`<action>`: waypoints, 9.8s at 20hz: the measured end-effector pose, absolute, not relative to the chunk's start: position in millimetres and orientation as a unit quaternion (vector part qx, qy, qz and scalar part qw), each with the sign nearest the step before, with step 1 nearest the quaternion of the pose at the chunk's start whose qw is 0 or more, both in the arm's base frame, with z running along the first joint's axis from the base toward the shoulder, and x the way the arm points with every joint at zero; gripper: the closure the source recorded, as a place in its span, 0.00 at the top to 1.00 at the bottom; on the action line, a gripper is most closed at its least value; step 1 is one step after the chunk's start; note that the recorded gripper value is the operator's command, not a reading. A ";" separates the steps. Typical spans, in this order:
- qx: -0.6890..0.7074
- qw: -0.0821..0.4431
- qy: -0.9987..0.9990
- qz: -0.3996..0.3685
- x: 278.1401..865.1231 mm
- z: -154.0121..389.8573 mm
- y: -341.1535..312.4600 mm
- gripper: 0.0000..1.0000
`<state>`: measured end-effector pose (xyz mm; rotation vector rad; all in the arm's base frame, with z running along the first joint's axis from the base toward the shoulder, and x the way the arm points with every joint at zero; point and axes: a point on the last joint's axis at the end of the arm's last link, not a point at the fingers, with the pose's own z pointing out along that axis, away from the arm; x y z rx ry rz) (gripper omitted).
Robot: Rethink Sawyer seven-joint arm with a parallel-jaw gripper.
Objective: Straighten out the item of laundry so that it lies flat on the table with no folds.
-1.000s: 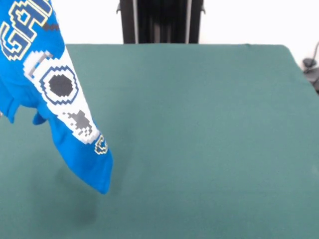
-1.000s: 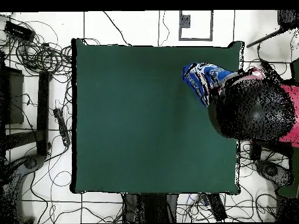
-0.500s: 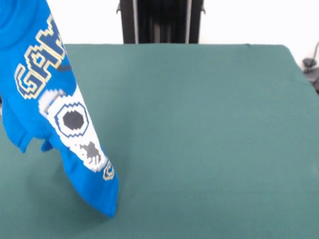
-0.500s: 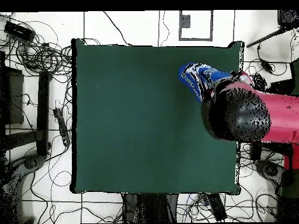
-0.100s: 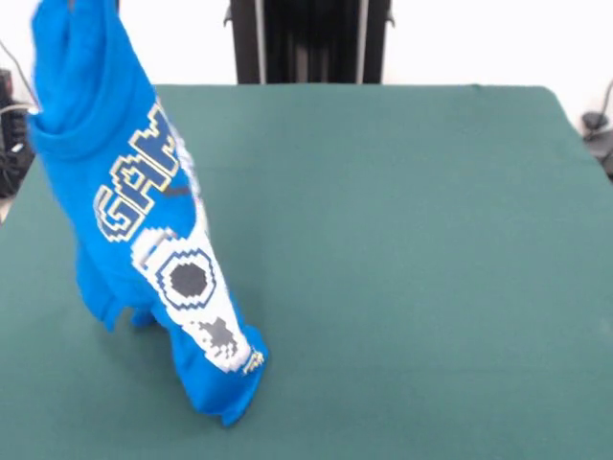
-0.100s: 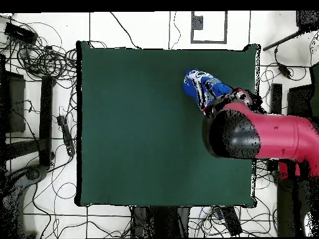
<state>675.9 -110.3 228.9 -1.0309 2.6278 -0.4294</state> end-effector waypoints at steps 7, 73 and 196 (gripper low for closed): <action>-0.365 0.125 0.911 -0.147 637.3 200.1 -89.1 0.00; -0.111 0.092 0.987 -0.064 323.0 47.6 92.5 1.00; -0.039 0.011 0.998 -0.056 523.2 -19.6 -121.8 1.00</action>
